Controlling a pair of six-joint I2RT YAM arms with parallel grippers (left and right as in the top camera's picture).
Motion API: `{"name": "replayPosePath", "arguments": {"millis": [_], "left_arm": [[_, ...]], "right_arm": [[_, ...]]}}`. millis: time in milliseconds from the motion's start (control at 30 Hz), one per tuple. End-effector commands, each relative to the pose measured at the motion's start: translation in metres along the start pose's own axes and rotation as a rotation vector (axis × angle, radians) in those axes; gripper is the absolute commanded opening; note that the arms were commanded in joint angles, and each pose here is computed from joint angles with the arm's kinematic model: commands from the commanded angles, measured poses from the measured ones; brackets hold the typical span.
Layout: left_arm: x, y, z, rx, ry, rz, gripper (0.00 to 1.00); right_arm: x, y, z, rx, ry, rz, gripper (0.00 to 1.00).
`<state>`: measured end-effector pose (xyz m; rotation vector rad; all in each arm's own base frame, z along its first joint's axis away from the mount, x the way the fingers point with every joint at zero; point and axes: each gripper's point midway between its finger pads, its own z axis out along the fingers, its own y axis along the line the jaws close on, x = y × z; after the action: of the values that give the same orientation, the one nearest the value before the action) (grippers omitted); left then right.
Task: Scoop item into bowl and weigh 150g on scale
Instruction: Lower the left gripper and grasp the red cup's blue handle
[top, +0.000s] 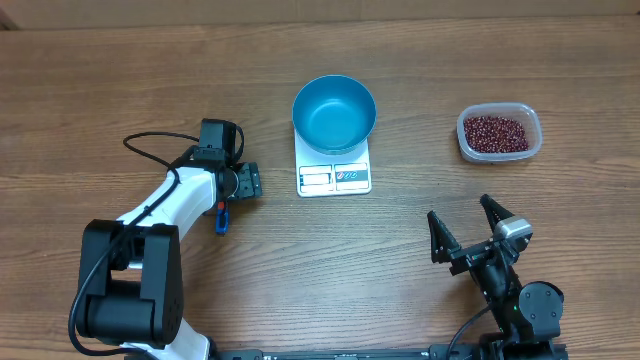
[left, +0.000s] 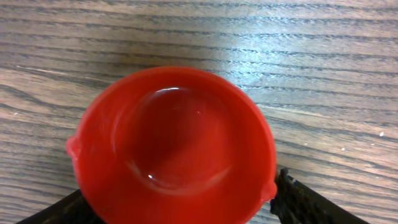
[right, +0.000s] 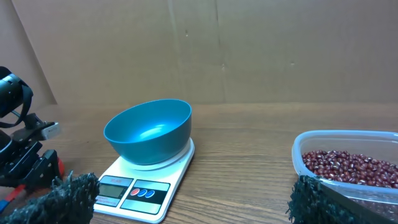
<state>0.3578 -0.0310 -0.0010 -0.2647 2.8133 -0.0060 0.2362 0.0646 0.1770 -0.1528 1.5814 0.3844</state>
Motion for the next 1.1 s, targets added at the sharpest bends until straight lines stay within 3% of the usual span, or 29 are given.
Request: {"name": "replayPosePath", "arguments": {"millis": [0, 233, 700, 1067], "left_arm": [[0.039, 0.002, 0.026, 0.016, 0.138, -0.027, 0.79], [0.038, 0.0, 0.021, 0.017, 0.162, -0.021, 0.71], [0.035, -0.005, 0.014, 0.034, 0.184, -0.006, 0.4], [0.036, -0.004, 0.013, 0.031, 0.19, -0.007, 0.23]], "right_arm": [[0.003, 0.001, 0.0, -0.005, -0.001, -0.001, 1.0], [0.003, 0.001, 0.0, -0.005, -0.001, -0.001, 1.0], [0.002, 0.001, 0.0, -0.006, -0.001, -0.001, 1.0], [0.002, 0.001, 0.0, -0.006, -0.001, -0.001, 1.0]]}}
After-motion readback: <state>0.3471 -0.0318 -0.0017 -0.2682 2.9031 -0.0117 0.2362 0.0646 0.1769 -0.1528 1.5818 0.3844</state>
